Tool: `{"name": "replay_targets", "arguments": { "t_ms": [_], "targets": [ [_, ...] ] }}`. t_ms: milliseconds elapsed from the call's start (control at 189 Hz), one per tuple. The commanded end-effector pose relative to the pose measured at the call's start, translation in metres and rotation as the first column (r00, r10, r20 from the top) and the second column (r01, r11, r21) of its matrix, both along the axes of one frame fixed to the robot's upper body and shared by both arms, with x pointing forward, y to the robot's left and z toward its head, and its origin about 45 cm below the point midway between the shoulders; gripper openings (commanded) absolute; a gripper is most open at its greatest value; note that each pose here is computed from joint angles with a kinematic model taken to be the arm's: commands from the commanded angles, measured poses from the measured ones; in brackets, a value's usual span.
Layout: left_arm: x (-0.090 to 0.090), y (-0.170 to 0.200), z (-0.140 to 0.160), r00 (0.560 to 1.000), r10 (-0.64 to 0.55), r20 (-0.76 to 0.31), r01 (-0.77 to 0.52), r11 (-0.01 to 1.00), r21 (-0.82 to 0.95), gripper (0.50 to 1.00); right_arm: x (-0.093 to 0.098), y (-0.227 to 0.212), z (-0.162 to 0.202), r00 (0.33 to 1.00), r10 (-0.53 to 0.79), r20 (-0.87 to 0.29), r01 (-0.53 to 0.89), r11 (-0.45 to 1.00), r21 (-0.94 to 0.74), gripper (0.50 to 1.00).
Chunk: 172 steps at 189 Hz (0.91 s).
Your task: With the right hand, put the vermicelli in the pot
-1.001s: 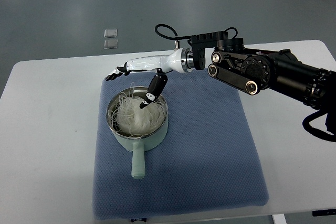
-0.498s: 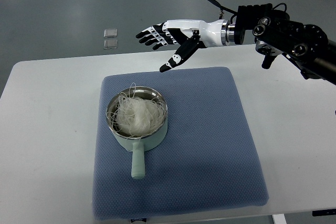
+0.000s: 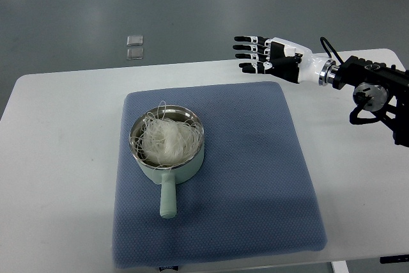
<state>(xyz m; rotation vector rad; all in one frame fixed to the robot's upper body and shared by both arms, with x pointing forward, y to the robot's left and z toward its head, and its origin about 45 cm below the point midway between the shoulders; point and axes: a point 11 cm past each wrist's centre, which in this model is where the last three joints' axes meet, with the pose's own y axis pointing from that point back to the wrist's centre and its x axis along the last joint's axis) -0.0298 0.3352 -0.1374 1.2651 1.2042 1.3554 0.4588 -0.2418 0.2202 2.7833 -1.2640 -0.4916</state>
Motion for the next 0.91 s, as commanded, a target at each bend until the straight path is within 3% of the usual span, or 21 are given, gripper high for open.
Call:
{"name": "replay_targets", "arguments": {
  "t_ms": [0,344,906],
  "targets": [
    [0.0,0.0,0.0,1.0,0.001,0.0,-0.001,1.0,0.001,1.0,-0.004,-0.007,-0.012,0.994,-0.057,-0.09,0.064,0.995,0.081,0.915],
    [0.0,0.0,0.0,1.0,-0.001,0.0,0.001,1.0,0.0,1.0,-0.012,-0.027,-0.034,0.96,-0.164,-0.228,0.217,0.948,0.233,0.917],
    [0.0,0.0,0.0,1.0,-0.001,0.0,0.001,1.0,0.0,1.0,-0.02,-0.041,-0.044,0.952,-0.188,-0.242,0.244,0.944,0.224,0.924]
  ]
}}
